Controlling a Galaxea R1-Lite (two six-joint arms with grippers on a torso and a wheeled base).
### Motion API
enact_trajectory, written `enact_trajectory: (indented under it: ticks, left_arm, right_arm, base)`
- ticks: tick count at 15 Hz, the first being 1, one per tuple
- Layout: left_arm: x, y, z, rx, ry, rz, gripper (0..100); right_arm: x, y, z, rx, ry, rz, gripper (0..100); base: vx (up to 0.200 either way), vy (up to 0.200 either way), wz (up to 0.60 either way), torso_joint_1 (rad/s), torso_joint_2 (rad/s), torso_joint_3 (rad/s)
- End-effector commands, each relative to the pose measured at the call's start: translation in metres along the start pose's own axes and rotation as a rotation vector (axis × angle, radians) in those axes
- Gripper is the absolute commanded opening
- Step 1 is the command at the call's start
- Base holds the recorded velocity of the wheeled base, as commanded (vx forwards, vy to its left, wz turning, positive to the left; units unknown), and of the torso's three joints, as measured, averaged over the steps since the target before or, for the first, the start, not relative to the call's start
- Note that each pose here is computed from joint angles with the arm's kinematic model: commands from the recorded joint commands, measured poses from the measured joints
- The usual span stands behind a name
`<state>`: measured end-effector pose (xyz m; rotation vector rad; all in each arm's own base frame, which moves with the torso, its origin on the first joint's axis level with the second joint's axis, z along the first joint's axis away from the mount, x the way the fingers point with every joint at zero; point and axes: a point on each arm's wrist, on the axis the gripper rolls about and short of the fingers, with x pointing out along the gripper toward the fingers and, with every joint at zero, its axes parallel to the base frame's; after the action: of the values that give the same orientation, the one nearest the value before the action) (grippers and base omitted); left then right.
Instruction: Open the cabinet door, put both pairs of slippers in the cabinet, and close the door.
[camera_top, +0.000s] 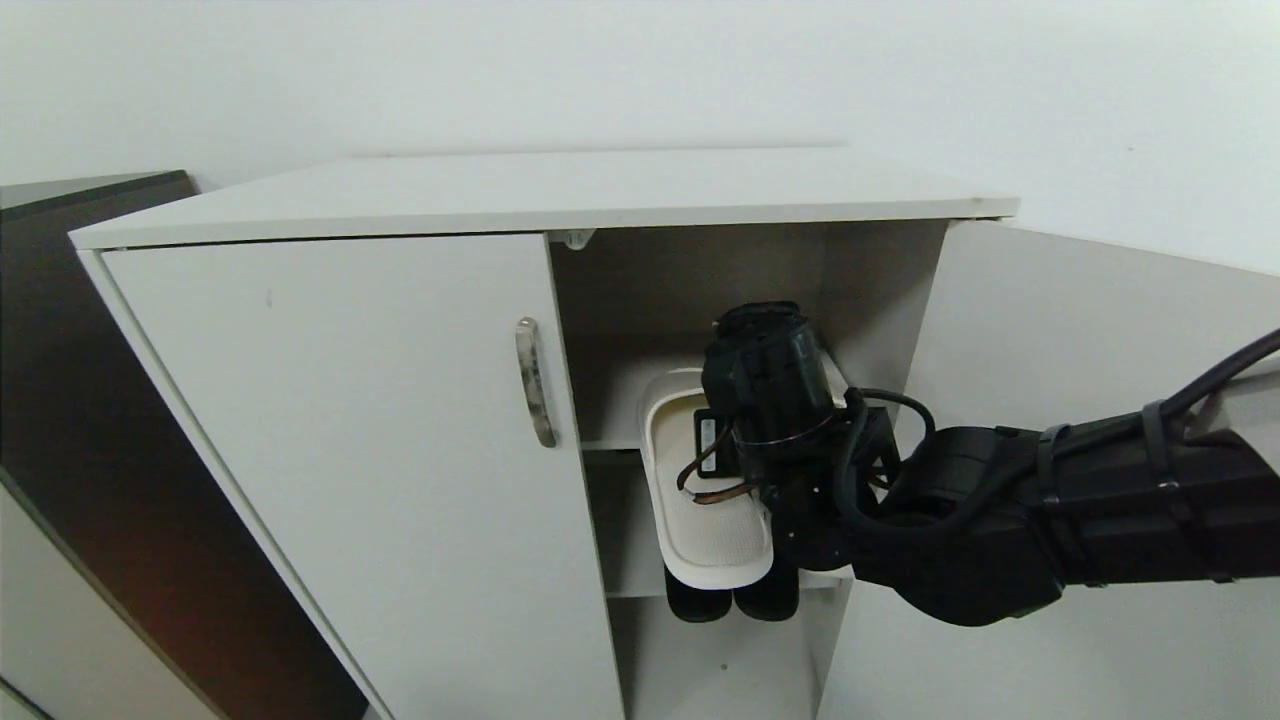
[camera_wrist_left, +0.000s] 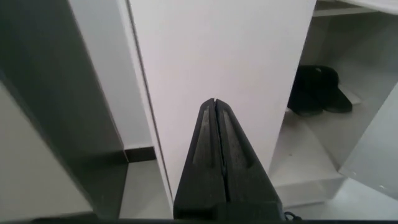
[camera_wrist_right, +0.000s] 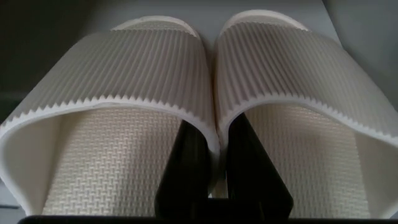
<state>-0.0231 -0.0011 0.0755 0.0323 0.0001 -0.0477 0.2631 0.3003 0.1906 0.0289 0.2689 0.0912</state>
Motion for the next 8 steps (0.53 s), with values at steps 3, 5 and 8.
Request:
enact_trajectory:
  ticks: [3,5,8]
  left_arm:
    - [0.0,0.0,0.0,0.0,0.002,0.0,0]
    - [0.0,0.0,0.0,-0.002,0.002,0.0,0]
    - [0.0,0.0,0.0,-0.002,0.001,0.0,0]
  right_arm:
    - [0.007,0.005,-0.003,-0.018,0.002,-0.001,0]
    - [0.013,0.005,0.004,-0.008,-0.013,-0.007,0]
    - [0.023,0.007,0.007,-0.008,-0.024,-0.016,0]
  base:
    - [0.0,0.0,0.0,0.0,0.0,0.0]
    - [0.0,0.0,0.0,0.0,0.0,0.0]
    - [0.0,0.0,0.0,0.0,0.0,0.0]
